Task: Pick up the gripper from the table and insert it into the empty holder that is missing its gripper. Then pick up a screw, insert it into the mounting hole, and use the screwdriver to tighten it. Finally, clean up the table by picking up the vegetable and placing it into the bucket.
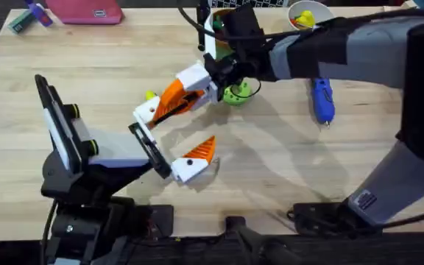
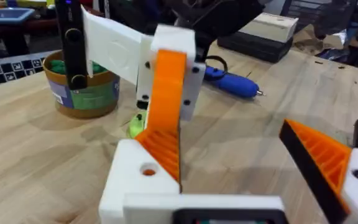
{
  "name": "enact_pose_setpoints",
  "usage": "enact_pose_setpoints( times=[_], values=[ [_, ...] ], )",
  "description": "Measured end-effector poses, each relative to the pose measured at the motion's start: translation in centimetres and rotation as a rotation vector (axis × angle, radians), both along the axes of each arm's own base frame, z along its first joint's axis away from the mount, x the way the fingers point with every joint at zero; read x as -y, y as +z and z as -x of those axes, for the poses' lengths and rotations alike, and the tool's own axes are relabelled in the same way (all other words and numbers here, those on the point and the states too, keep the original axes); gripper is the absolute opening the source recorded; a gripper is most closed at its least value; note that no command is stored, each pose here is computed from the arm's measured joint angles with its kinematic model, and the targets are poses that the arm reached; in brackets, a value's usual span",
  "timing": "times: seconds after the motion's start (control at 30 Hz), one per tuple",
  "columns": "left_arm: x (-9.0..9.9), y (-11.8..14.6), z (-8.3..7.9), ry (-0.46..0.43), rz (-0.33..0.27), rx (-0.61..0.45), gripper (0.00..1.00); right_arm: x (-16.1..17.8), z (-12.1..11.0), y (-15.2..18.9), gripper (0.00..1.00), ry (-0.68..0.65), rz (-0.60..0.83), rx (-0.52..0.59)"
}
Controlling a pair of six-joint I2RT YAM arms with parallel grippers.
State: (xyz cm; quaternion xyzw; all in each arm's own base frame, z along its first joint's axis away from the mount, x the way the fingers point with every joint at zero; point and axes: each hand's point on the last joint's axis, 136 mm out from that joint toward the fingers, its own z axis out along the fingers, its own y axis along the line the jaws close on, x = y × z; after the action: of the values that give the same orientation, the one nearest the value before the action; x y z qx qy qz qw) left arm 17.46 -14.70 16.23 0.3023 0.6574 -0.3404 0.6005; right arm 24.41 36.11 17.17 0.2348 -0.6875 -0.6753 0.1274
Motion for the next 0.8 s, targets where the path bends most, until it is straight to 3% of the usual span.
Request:
enact_pose_setpoints(
  times=[0.1,0.2,0.5,0.63,0.8],
  values=[
    [0.1,0.0,0.1,-0.005,0.000,0.000,0.986,-0.1,0.0,0.0,0.733,0.000,-0.001,0.004],
    [0.1,0.0,0.1,-0.005,0.000,0.000,0.986,-0.1,0.0,0.0,0.905,0.000,0.000,0.003],
    [0.1,0.0,0.1,-0.005,0.000,0.000,0.985,0.2,-0.6,-0.3,0.916,-0.031,0.022,0.004],
    [0.1,0.0,0.1,-0.005,0.000,0.000,0.985,2.2,-2.1,-0.1,0.918,-0.157,0.132,0.000],
    [0.1,0.0,0.1,-0.005,0.000,-0.001,0.986,7.4,-3.9,2.2,0.918,-0.375,0.305,0.116]
  ],
)
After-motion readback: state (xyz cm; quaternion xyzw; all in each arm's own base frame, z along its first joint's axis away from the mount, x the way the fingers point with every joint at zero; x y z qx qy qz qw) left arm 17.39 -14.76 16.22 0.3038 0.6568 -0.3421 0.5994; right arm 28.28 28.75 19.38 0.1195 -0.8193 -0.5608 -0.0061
